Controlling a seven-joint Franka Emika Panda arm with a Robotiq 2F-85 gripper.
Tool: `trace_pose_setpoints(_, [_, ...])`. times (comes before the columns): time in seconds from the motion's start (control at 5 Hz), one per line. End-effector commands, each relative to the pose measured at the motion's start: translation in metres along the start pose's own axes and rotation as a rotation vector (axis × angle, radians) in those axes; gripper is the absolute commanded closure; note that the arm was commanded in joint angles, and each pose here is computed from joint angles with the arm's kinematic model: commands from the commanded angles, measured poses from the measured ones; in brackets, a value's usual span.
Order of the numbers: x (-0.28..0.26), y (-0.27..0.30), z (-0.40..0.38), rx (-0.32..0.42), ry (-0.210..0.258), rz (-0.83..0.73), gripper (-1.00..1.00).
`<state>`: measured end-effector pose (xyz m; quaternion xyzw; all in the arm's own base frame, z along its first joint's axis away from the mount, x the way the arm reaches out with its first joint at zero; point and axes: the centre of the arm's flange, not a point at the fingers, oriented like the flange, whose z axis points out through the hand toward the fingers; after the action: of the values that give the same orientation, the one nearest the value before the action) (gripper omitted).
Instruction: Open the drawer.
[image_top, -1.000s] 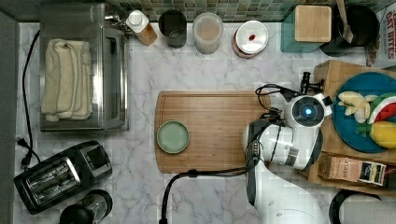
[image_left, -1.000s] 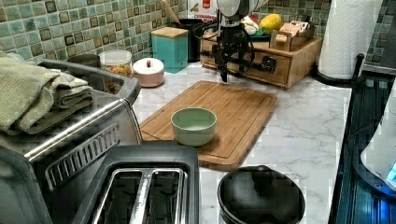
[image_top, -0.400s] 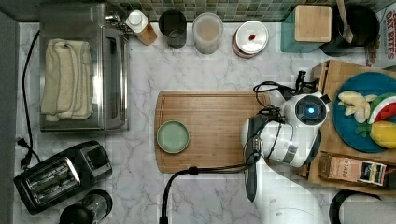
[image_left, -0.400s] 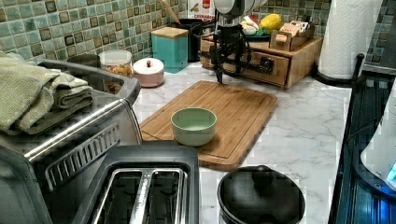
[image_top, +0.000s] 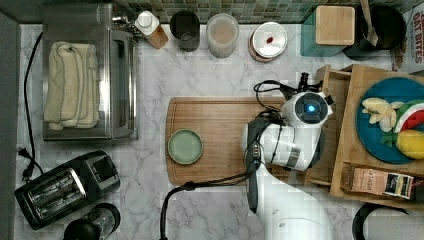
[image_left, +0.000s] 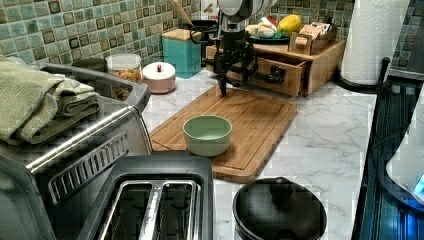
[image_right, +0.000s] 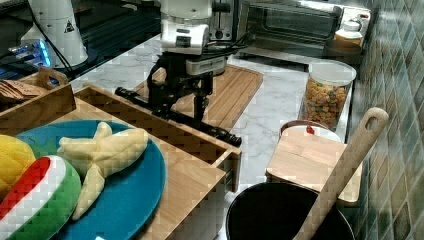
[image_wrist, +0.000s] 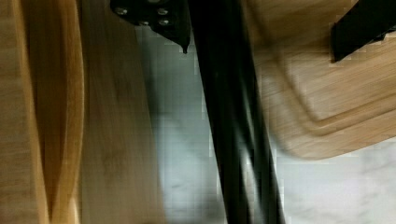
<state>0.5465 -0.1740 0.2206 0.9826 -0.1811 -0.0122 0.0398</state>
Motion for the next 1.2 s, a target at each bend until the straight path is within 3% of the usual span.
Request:
trace_pose_setpoints(0.2, [-0.028, -0.239, -0.065, 0.077, 0.12, -0.252, -1.0])
trace_pose_setpoints(0.6, [-0.016, -0.269, -0.07, 0.141, 0.108, -0.169, -1.0])
trace_pose_setpoints(1.2, [-0.016, -0.269, -0.07, 0.141, 0.108, -0.168, -1.0])
